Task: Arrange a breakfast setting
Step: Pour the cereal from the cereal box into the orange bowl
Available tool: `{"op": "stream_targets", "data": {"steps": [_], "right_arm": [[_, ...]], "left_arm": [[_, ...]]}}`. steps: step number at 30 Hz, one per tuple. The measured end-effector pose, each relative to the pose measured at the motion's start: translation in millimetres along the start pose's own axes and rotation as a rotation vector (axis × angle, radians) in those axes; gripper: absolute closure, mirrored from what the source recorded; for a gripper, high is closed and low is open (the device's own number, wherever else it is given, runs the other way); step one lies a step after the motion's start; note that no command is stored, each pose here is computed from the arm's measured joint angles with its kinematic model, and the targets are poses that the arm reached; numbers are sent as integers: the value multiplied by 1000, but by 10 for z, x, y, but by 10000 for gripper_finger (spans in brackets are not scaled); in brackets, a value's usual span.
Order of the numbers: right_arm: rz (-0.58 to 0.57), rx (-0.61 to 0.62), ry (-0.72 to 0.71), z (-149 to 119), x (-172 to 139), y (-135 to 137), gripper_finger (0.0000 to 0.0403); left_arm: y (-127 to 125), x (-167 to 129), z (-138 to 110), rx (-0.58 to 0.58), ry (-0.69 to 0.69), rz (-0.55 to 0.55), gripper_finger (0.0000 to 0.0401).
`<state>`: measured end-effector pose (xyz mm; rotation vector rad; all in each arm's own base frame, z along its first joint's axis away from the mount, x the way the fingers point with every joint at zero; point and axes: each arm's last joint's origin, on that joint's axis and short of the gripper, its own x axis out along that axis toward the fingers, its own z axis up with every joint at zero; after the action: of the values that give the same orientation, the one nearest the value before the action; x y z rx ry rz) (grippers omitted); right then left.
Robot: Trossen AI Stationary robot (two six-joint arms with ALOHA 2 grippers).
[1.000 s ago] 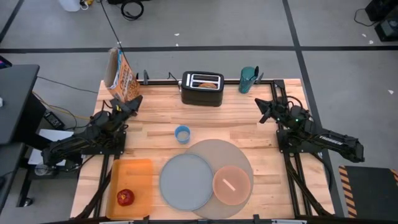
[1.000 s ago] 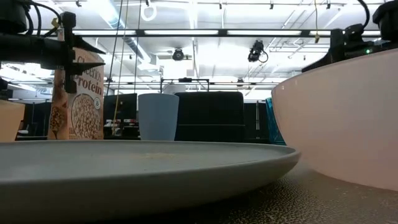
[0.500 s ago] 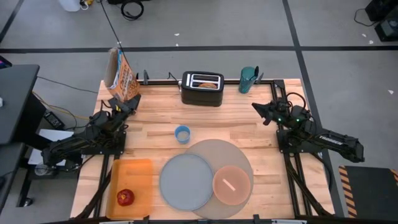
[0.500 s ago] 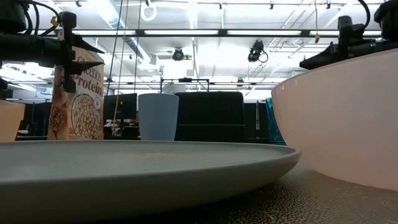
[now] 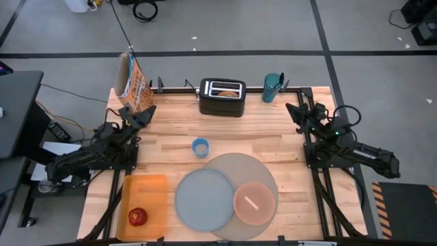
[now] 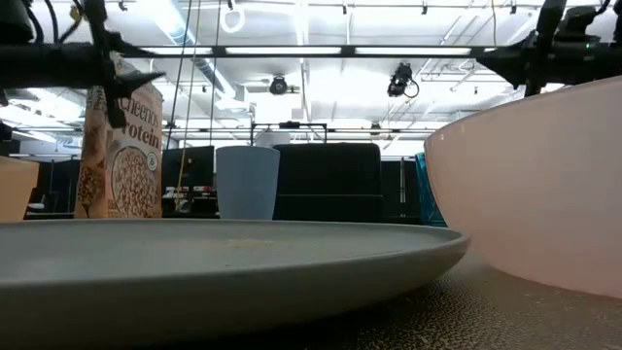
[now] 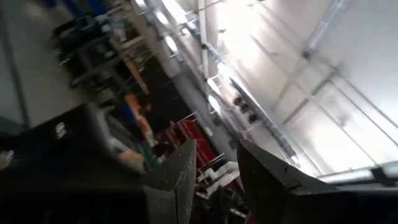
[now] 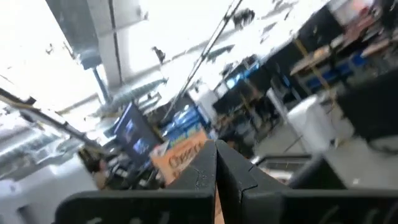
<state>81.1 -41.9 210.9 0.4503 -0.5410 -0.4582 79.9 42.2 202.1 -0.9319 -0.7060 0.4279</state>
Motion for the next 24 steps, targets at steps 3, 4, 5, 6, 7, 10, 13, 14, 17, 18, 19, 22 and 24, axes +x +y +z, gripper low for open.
{"op": "stream_targets", "data": {"steps": [3, 4, 5, 6, 7, 10, 13, 14, 17, 18, 19, 22, 24], "right_arm": [[-43, 8, -47, 25, 0, -6, 389], [-73, 27, -61, 26, -1, -16, 385], [-104, 53, -73, 25, -2, -28, 381], [-128, 78, -88, 27, -3, -36, 378], [-139, 100, -101, 33, -4, -38, 375], [-99, 159, -112, 52, -3, -19, 372], [-46, 242, -107, 64, -3, 3, 378], [-43, 288, -110, 66, -3, 4, 382], [-38, 374, -111, 65, -3, 3, 389], [-30, 390, -103, 62, -3, 5, 389], [-23, 406, -94, 58, -2, 6, 387], [-20, 431, -92, 57, -2, 7, 379], [-21, 431, -94, 58, -2, 6, 374]], "left_arm": [[-60, -3, 36, -2, -31, -64, 276], [-76, -4, 45, -7, -38, -81, 276], [-91, -6, 56, -10, -48, -97, 276], [-102, -7, 63, -14, -55, -108, 276], [-102, -7, 63, -19, -53, -108, 276], [-114, -8, 57, -64, -19, -138, 276], [-181, -18, 76, -84, 15, -228, 276], [-229, -15, 99, -85, 23, -244, 277], [-520, 1, 257, -62, 41, -324, 285], [-636, 9, 321, -34, 56, -333, 288], [-743, 25, 379, 8, 79, -312, 292], [-1102, 69, 590, 169, 137, -214, 299], [-1357, 91, 753, 270, 153, -154, 302]]}}
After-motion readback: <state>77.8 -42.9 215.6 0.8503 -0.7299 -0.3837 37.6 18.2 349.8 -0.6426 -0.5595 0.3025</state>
